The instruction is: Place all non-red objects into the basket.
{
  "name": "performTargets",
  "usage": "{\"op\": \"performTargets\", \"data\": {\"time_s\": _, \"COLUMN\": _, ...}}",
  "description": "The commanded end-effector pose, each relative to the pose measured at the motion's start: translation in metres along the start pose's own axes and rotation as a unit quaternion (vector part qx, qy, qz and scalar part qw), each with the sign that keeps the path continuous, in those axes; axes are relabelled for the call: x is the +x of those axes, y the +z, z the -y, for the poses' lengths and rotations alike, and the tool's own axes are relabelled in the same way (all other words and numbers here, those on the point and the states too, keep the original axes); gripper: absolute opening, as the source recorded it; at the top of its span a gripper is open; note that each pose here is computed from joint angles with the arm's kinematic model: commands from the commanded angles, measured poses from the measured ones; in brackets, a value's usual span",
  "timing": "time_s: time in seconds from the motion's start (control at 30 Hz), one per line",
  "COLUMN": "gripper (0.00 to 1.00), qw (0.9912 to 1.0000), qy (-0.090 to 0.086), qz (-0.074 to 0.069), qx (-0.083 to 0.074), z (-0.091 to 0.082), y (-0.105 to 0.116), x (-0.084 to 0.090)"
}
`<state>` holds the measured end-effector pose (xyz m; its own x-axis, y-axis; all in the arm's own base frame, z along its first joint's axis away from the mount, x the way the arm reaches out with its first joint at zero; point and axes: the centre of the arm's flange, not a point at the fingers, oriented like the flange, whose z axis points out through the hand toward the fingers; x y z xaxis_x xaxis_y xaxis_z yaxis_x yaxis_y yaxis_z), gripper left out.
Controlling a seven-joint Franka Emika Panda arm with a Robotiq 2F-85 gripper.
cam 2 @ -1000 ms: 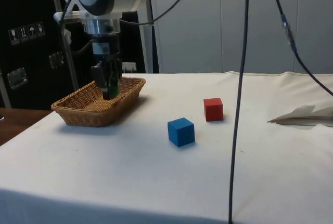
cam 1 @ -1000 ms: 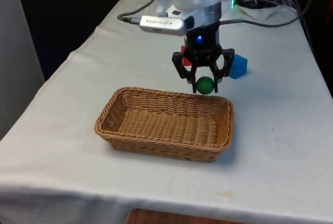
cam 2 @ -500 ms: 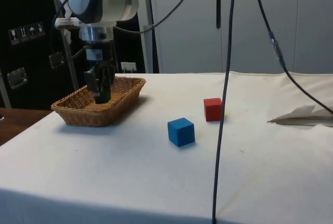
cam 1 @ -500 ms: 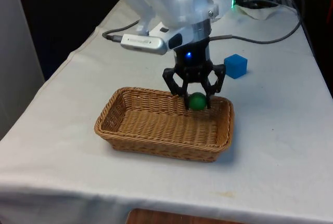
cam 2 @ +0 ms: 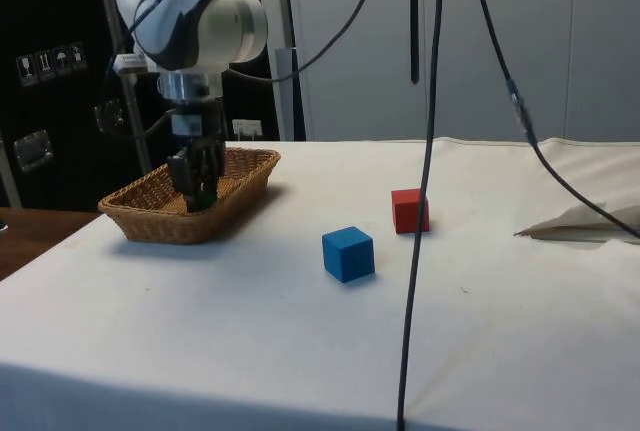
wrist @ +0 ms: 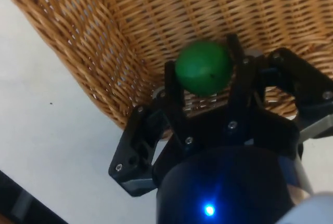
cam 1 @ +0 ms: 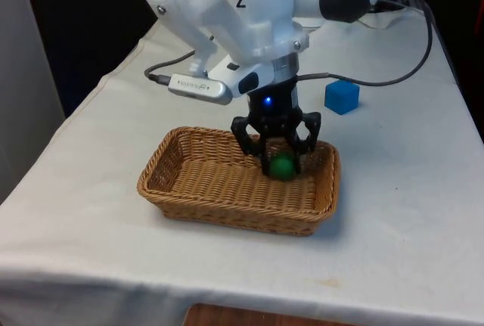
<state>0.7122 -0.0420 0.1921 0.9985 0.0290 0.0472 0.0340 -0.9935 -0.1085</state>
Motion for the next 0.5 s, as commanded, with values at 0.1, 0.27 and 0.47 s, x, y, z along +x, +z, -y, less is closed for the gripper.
{"op": "performTargets", "data": {"time_s": 0.1, "gripper": 0.44, "qw": 0.99999, "qy": 0.001, "qz": -0.004, "qx": 0.002, "z": -0.0003, "y": 0.0036, "x": 0.0004}}
{"op": "performTargets", "data": {"time_s": 0.27, "gripper": 0.83, "qw": 0.99999, "qy": 0.001, "qz": -0.004, "qx": 0.002, "z": -0.0006, "y": 0.0048, "x": 0.0002}}
{"op": "performTargets", "data": {"time_s": 0.47, "gripper": 1.0, "qw": 1.0, "qy": 0.001, "qz": 0.001, "qx": -0.002, "z": -0.0006, "y": 0.0046, "x": -0.0008}}
